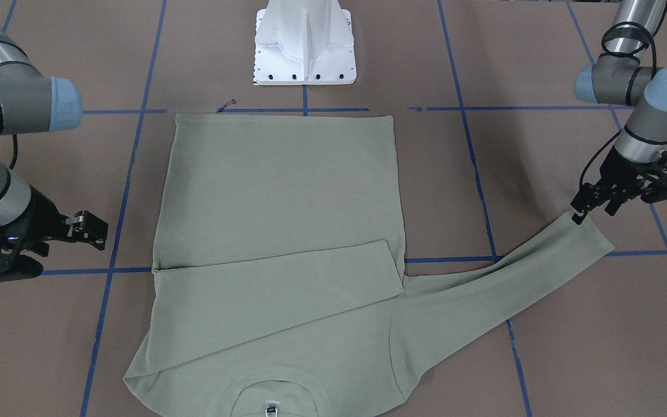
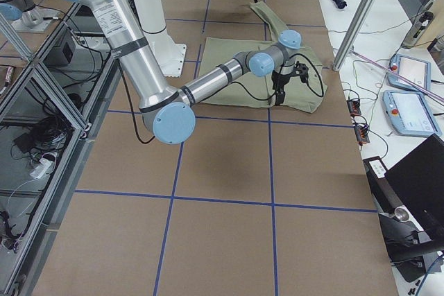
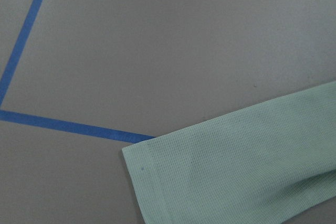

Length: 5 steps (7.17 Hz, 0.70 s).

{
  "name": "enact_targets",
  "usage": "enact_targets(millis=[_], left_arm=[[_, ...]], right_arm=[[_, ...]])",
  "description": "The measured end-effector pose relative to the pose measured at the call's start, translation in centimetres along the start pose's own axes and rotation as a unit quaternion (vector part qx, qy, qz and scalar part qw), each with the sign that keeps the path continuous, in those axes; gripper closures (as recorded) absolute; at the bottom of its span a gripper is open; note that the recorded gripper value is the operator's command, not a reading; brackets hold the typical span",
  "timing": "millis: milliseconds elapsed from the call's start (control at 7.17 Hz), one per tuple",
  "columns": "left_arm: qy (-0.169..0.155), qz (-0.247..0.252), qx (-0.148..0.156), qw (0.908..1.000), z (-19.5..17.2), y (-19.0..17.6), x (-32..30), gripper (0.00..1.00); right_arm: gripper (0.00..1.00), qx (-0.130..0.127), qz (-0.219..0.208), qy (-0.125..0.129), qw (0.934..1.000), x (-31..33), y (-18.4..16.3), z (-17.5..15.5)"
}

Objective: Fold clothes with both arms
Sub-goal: 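Withdraw the right gripper while the left gripper grasps the other sleeve cuff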

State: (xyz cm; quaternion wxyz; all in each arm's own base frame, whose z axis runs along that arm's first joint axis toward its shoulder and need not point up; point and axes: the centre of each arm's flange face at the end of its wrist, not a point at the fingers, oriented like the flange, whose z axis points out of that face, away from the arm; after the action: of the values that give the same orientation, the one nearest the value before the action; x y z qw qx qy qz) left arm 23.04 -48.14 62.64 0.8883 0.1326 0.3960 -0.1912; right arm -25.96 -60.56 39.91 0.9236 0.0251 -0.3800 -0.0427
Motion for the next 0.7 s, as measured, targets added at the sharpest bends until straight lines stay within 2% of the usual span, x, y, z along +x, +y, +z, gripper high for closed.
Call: enact_targets(millis=[697], left_arm=[[-0.006, 0.026, 0.008, 0.9996, 1.45, -0.07, -0.6, 0.06]], right_arm=[[0.0, -0.002, -0.007, 0.003, 1.0, 2.14, 0.34, 0.0]])
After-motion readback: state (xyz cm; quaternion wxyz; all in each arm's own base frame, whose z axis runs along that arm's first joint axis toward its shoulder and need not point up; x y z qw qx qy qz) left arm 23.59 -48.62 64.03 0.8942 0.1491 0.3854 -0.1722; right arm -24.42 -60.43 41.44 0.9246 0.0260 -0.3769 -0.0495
